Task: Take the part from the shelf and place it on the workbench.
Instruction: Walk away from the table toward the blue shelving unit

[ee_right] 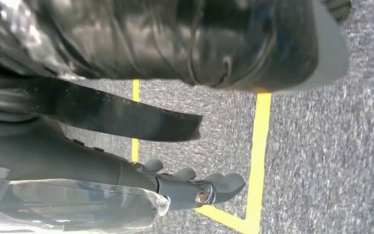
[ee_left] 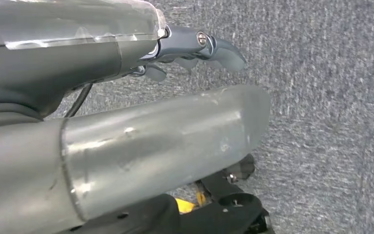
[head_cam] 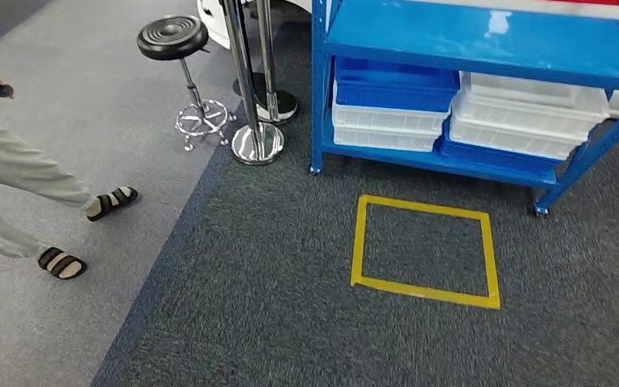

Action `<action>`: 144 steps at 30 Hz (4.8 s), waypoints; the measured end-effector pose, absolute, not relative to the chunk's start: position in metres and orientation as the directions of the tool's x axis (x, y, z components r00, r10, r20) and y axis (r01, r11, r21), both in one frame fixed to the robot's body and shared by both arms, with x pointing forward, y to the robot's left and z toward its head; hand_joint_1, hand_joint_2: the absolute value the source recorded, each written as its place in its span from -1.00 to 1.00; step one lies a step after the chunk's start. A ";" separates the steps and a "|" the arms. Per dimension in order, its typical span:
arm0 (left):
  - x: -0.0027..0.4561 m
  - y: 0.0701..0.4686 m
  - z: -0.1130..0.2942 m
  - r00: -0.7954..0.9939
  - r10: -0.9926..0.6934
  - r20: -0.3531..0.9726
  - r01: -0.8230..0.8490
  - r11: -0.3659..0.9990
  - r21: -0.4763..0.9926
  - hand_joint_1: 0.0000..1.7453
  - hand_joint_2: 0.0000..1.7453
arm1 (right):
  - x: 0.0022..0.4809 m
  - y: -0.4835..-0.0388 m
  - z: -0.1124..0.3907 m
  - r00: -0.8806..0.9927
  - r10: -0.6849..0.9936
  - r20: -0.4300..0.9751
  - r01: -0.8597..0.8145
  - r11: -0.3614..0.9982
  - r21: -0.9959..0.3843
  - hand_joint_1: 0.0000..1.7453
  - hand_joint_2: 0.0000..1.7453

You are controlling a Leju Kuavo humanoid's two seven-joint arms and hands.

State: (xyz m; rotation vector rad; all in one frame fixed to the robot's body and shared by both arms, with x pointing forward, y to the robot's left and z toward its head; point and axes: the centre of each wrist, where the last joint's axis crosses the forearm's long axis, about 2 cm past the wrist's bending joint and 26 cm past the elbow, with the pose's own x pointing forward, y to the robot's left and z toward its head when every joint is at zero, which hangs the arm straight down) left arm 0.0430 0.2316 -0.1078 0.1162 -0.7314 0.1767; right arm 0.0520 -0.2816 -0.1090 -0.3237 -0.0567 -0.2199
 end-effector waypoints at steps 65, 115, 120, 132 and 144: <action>0.051 0.231 -0.107 0.744 0.157 0.649 -0.194 0.981 -0.014 -1.00 -1.00 | 0.054 -0.269 -0.108 0.957 -0.233 0.173 0.275 0.917 -0.288 -1.00 -1.00; 0.051 0.232 -0.107 0.731 0.153 0.665 -0.198 0.980 -0.008 -1.00 -1.00 | 0.055 -0.265 -0.108 0.959 -0.228 0.171 0.270 0.919 -0.288 -1.00 -1.00; 0.049 0.232 -0.107 0.735 0.154 0.660 -0.198 0.980 -0.007 -1.00 -1.00 | 0.051 -0.266 -0.108 0.960 -0.228 0.164 0.268 0.918 -0.291 -1.00 -1.00; 0.051 0.230 -0.107 0.735 0.155 0.660 -0.198 0.980 -0.009 -1.00 -1.00 | 0.052 -0.267 -0.108 0.959 -0.229 0.166 0.269 0.918 -0.292 -1.00 -1.00; 0.050 0.231 -0.107 0.733 0.145 0.664 -0.186 0.982 -0.009 -1.00 -1.00 | 0.055 -0.266 -0.108 0.958 -0.228 0.174 0.271 0.917 -0.294 -1.00 -1.00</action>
